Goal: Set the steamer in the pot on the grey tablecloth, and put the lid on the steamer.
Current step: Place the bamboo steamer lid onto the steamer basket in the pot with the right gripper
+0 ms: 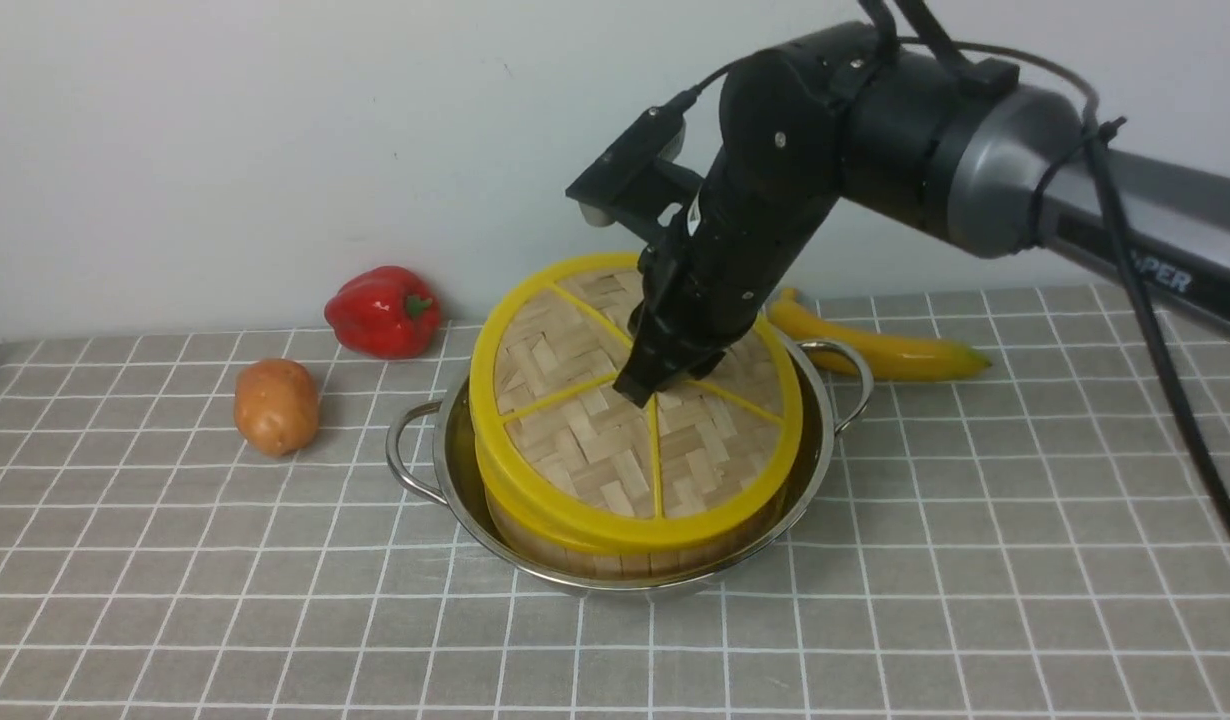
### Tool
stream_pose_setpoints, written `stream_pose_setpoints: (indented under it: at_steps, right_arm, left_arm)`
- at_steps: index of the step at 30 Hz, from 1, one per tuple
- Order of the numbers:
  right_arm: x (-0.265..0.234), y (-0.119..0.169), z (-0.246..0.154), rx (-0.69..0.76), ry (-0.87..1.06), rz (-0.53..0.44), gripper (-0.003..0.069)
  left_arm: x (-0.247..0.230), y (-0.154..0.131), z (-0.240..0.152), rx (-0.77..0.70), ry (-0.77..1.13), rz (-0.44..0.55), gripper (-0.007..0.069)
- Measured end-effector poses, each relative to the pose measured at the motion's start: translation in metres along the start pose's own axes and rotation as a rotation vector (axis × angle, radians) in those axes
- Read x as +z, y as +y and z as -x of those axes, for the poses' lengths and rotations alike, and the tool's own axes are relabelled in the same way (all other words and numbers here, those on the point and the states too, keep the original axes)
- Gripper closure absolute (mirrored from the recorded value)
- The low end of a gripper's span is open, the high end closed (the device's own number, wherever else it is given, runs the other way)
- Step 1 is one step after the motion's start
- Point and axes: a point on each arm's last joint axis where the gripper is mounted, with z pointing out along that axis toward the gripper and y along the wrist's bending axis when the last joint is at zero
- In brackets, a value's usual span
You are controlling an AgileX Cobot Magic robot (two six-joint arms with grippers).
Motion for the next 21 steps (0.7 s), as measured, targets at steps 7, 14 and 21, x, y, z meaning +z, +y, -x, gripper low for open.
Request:
stream_pose_setpoints:
  at_steps: [7, 14, 21]
  right_arm:
    - [0.0004, -0.0009, 0.0029, -0.012, -0.033, -0.011, 0.0514]
    - [0.0004, -0.0007, 0.0031, -0.021, -0.036, -0.008, 0.0514]
    - [0.0004, -0.0005, 0.0046, -0.02, -0.052, -0.006, 0.0514]
  left_arm:
    - [0.0, 0.0, 0.0, 0.0, 0.0, 0.0, 0.0382]
    - [0.0, 0.0, 0.0, 0.0, 0.0, 0.0, 0.0382]
    - [0.0, 0.0, 0.0, 0.0, 0.0, 0.0, 0.0382]
